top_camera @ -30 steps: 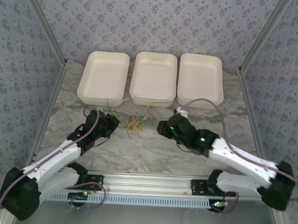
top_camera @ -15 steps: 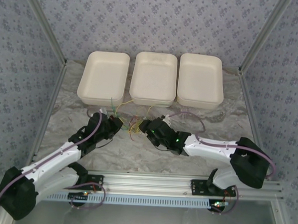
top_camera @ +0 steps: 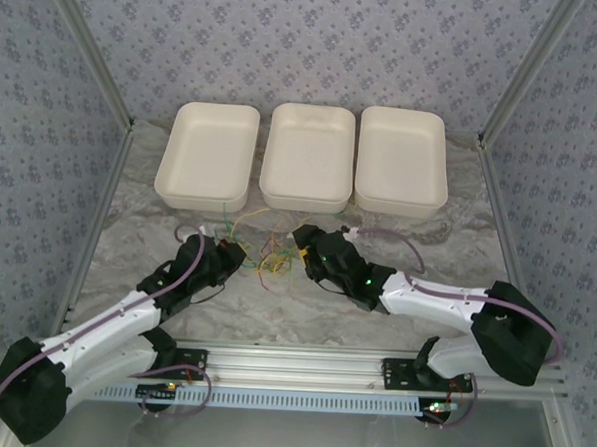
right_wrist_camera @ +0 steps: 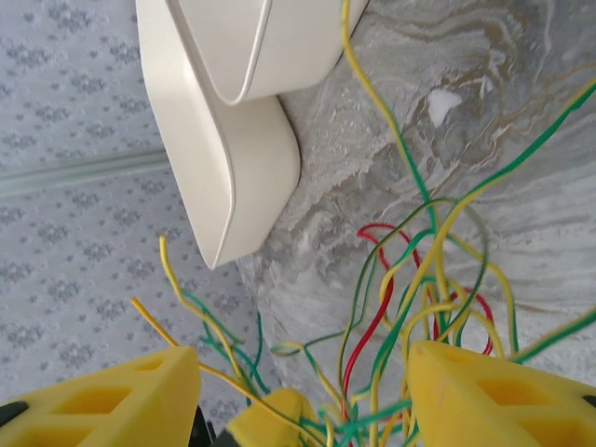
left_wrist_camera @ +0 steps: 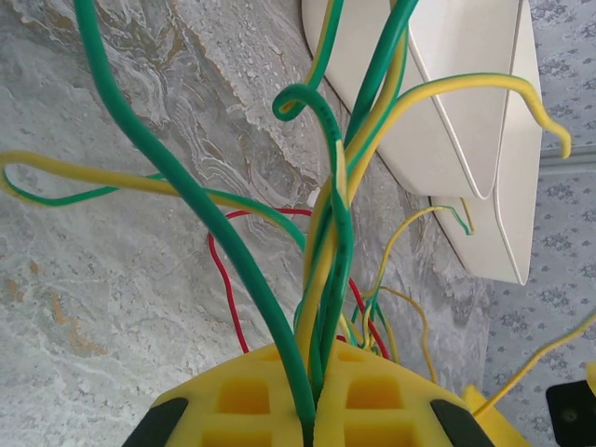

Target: Untangle the cables

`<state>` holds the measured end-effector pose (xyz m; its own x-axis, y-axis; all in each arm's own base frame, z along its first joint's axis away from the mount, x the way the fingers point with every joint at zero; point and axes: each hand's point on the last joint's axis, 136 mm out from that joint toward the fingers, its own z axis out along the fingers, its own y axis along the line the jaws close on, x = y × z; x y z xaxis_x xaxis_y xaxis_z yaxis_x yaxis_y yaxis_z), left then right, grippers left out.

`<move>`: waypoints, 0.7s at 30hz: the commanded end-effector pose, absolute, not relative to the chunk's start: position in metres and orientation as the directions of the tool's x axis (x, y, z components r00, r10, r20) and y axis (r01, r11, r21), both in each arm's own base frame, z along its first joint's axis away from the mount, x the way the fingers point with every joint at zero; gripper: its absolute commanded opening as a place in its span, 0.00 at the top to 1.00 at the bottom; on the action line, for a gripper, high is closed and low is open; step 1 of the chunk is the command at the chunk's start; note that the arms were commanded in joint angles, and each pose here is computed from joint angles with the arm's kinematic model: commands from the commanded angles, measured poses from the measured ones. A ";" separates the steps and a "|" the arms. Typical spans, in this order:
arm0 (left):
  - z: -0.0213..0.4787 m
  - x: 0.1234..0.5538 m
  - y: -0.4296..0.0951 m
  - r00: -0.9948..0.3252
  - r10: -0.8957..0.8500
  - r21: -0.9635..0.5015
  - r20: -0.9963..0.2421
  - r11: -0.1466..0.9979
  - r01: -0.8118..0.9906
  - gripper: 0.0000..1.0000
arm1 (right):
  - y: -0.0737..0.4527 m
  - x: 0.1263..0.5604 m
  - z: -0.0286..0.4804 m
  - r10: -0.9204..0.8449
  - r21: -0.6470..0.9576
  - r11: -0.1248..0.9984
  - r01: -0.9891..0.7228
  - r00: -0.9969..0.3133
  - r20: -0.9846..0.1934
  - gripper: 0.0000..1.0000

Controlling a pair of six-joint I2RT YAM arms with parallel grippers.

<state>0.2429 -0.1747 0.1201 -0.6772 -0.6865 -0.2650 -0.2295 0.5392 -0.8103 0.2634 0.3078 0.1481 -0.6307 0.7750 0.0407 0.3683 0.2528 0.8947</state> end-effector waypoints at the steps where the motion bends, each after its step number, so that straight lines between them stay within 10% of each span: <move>1: 0.141 0.248 -0.177 -0.652 -0.706 -0.845 -0.277 0.502 -0.185 1.00 | 0.306 0.267 0.123 0.795 0.875 0.212 0.435 -0.598 0.104 0.38; 13: 0.138 0.246 -0.175 -0.651 -0.704 -0.839 -0.283 0.511 -0.188 1.00 | 0.302 0.234 0.107 0.829 0.860 0.160 0.484 -0.539 0.149 0.38; 21: 0.137 0.246 -0.175 -0.649 -0.705 -0.838 -0.287 0.513 -0.186 1.00 | 0.283 0.208 0.111 0.851 0.867 0.130 0.480 -0.504 0.152 0.22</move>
<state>0.2432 -0.1728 0.1280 -0.6620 -0.6961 -0.2778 -0.2126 0.5299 -0.8210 0.2078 0.3017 0.1178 -0.5756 0.8002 0.1685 0.4649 0.1506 0.8725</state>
